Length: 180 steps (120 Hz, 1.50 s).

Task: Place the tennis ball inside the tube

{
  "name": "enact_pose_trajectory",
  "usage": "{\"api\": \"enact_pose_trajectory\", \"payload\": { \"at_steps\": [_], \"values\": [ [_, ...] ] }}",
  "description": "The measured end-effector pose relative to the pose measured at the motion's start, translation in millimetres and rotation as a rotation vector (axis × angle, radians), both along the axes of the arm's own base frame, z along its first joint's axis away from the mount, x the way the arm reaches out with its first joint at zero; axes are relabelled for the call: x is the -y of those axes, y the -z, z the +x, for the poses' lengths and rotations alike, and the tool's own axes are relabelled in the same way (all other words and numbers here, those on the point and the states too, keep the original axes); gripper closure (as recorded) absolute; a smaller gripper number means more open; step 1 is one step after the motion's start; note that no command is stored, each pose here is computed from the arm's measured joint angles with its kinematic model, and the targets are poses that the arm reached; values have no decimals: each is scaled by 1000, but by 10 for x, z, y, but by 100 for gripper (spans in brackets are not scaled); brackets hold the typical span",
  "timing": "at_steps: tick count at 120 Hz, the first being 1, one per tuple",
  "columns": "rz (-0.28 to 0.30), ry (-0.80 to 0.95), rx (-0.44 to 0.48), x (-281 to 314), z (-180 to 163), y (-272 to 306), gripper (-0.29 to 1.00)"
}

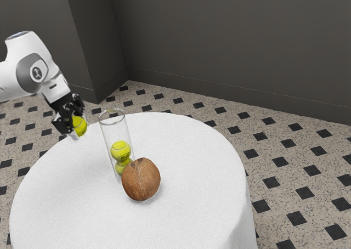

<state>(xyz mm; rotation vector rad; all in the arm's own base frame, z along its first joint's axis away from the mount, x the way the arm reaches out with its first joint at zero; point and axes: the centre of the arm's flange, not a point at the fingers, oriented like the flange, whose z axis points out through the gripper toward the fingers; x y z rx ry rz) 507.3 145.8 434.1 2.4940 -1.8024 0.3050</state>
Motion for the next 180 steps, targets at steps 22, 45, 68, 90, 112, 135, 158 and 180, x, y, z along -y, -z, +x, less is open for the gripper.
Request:
{"api": "enact_pose_trajectory", "payload": {
  "at_steps": [22, 45, 68, 90, 112, 135, 158, 180],
  "values": [
    [48, -86, -78, -19, 12, -485, 39],
    [79, -167, -144, 289, 141, -991, 38],
    [100, -236, -217, 731, 394, -1129, 37],
    [74, -323, -266, 1021, 621, -1033, 38],
    [37, -452, -309, 959, 724, -820, 38],
    [11, -522, -316, 1135, 879, -721, 38],
    [-2, -590, -314, 1134, 896, -703, 38],
    [-7, -635, -325, 1132, 890, -685, 21]
  ]
}}
